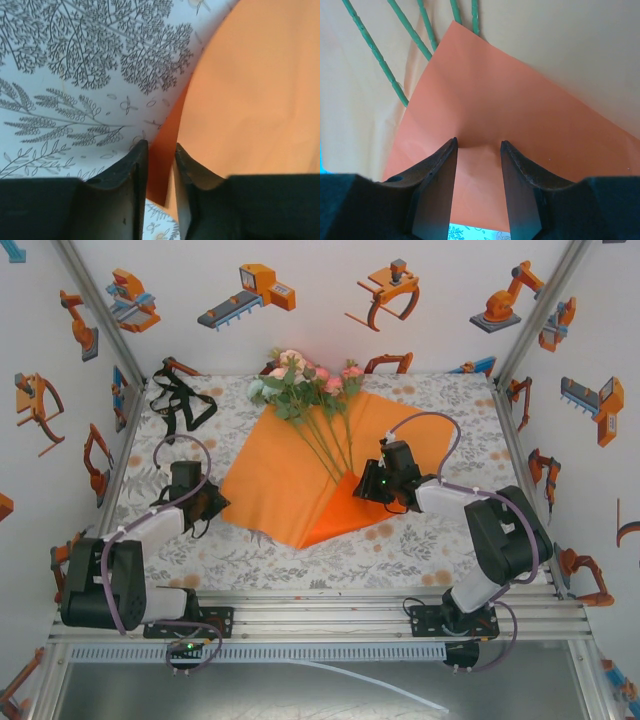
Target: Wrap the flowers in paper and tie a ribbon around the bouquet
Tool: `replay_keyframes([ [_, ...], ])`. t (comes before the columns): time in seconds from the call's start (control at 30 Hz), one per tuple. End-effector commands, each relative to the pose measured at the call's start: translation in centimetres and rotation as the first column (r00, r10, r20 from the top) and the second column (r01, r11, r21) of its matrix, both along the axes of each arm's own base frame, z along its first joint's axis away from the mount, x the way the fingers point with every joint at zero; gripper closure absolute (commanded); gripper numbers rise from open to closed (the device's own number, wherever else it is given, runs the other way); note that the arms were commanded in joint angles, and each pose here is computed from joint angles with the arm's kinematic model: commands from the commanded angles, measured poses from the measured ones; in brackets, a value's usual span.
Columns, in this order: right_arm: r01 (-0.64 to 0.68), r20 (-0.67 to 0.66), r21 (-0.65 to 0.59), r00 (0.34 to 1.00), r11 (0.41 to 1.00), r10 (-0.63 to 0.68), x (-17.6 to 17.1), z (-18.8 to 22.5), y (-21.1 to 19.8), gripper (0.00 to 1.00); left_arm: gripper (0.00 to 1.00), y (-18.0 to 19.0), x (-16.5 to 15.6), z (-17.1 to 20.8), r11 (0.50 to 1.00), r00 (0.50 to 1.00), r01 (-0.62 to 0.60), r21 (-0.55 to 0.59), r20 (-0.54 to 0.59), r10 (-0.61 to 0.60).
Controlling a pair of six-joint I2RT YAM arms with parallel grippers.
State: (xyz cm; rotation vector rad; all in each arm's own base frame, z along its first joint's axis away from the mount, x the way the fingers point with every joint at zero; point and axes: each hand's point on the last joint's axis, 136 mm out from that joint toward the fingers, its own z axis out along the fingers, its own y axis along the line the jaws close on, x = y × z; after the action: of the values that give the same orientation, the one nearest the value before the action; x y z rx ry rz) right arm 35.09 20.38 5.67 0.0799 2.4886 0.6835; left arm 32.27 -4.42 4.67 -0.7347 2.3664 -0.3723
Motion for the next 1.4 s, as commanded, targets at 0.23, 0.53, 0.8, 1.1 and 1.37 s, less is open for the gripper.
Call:
replay_keyframes([
  [0.23, -0.158, 0.149, -0.086, 0.974, 0.984, 0.169, -3.0, 3.4, 2.3, 0.51, 1.0, -1.4, -1.5, 3.2, 0.987, 0.993, -0.088, -0.134, -0.09, 0.076],
  [0.53, -0.412, 0.159, -0.144, 0.888, 0.9, 0.432, -8.0, 1.6, 7.1, 0.57, 1.0, -5.4, 1.0, 6.8, 0.928, 0.992, -0.104, -0.359, -0.103, 0.071],
  [0.8, -0.371, 0.184, -0.257, 0.888, 0.892, 0.422, -6.5, 0.9, 6.6, 0.56, 1.0, -8.5, 3.8, 9.9, 0.824, 0.992, -0.113, -0.555, -0.112, 0.06],
  [1.1, -0.468, 0.165, -0.22, 0.847, 0.856, 0.506, -7.5, -0.3, 8.0, 0.49, 1.0, -11.2, 6.1, 12.1, 0.687, 0.991, -0.118, -0.717, -0.126, 0.039],
  [1.37, -0.639, 0.139, -0.133, 0.745, 0.758, 0.653, -10.5, -1.0, 9.8, 0.15, 1.0, -11.8, 9.3, 13.8, 0.614, 0.99, -0.14, -0.777, -0.107, 0.09],
])
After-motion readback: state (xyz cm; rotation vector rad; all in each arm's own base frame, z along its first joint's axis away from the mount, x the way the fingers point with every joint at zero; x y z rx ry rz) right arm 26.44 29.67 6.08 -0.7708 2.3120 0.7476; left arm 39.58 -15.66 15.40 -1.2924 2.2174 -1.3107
